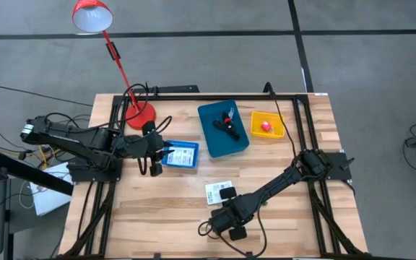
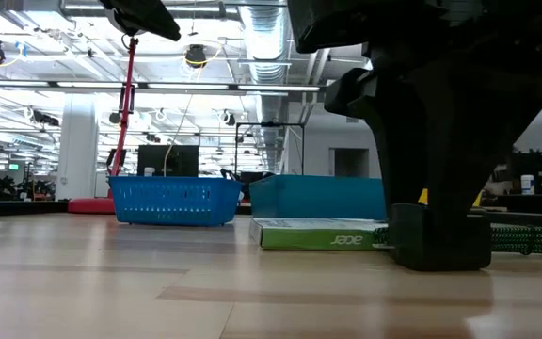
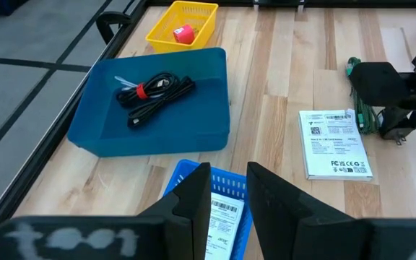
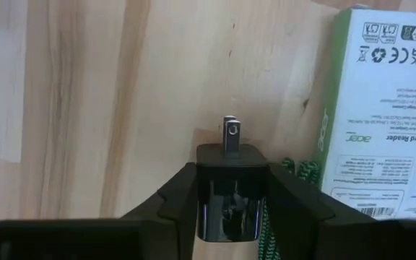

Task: Pick and place items into bin
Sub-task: Put the black charger adapter into the yellow basket

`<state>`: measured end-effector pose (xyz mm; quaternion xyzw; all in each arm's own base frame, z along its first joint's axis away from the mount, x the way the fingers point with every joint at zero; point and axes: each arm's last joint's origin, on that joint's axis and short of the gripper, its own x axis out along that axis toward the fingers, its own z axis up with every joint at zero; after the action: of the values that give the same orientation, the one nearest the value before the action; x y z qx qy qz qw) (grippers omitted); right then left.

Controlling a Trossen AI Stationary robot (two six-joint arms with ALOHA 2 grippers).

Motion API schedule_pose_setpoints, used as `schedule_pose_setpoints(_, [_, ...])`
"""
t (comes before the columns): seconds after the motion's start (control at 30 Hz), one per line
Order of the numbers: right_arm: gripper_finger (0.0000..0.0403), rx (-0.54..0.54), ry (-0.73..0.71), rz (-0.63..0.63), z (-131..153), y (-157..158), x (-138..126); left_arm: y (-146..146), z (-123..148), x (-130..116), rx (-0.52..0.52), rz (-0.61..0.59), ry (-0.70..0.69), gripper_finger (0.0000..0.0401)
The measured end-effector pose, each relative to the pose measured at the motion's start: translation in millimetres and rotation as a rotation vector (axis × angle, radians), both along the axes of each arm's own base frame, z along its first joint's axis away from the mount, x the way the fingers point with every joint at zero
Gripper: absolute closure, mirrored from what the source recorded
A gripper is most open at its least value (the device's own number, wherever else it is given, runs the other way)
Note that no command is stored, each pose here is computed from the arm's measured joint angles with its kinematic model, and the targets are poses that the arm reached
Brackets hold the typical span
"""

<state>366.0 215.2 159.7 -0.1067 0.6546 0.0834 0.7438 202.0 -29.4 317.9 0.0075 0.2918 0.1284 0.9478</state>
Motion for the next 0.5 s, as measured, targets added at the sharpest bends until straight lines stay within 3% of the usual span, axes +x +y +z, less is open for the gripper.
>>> schedule_pose_setpoints(0.27, [0.0282,-0.048,0.066,-0.030,13.8,-4.5,-7.0,0.1,0.0,0.0,0.000,0.000,0.000,0.0321])
schedule_pose_setpoints(0.5, [0.0282,-0.209,0.083,-0.029,47.7,-7.9,-10.8,0.1,0.0,0.0,0.000,0.000,0.000,0.0321])
